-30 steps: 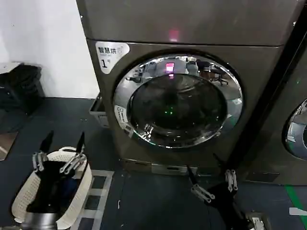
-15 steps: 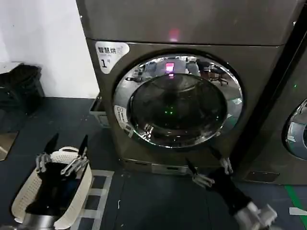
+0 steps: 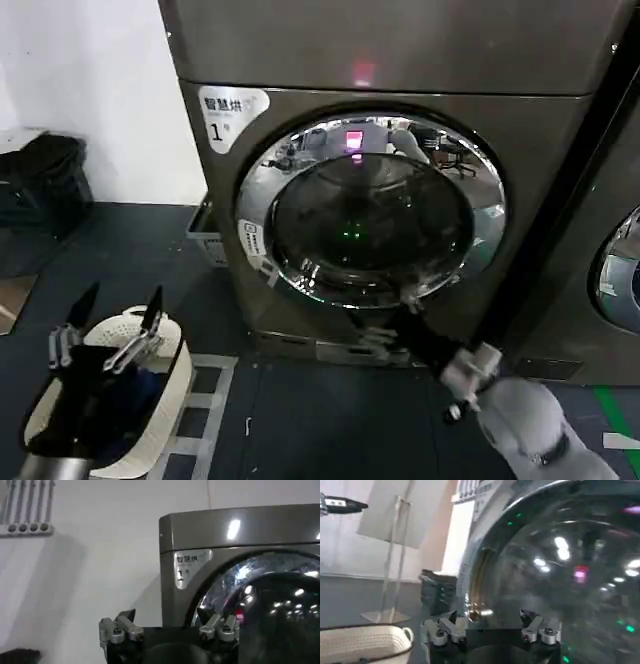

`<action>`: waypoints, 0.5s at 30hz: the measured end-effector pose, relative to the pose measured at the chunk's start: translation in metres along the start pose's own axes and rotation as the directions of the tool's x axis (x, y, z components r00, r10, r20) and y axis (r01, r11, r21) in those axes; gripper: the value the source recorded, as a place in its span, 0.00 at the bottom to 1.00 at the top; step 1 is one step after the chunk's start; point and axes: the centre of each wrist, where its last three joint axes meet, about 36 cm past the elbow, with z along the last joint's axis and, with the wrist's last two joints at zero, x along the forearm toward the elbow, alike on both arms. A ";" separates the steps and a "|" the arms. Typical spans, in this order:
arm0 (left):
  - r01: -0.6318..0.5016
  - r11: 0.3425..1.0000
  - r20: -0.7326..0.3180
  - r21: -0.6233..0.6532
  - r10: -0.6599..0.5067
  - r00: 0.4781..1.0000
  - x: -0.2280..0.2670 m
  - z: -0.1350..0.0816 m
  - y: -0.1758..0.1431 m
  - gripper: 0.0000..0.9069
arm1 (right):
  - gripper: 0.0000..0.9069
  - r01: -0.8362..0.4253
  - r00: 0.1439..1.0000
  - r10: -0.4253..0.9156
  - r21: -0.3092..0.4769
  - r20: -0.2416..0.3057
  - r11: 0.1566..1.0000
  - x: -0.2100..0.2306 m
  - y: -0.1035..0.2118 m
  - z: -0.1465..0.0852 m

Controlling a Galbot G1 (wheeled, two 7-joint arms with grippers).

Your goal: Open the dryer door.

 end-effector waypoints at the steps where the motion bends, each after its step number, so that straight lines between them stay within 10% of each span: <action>1: -0.001 1.000 -0.010 0.002 0.001 1.000 0.001 0.000 0.000 1.00 | 1.00 0.012 1.000 -0.012 -0.006 0.004 1.000 -0.009 0.000 0.001; 15: 0.003 1.000 -0.045 0.013 -0.002 0.999 0.002 0.001 0.000 1.00 | 1.00 0.092 0.996 -0.091 -0.026 0.024 0.995 -0.090 -0.013 0.008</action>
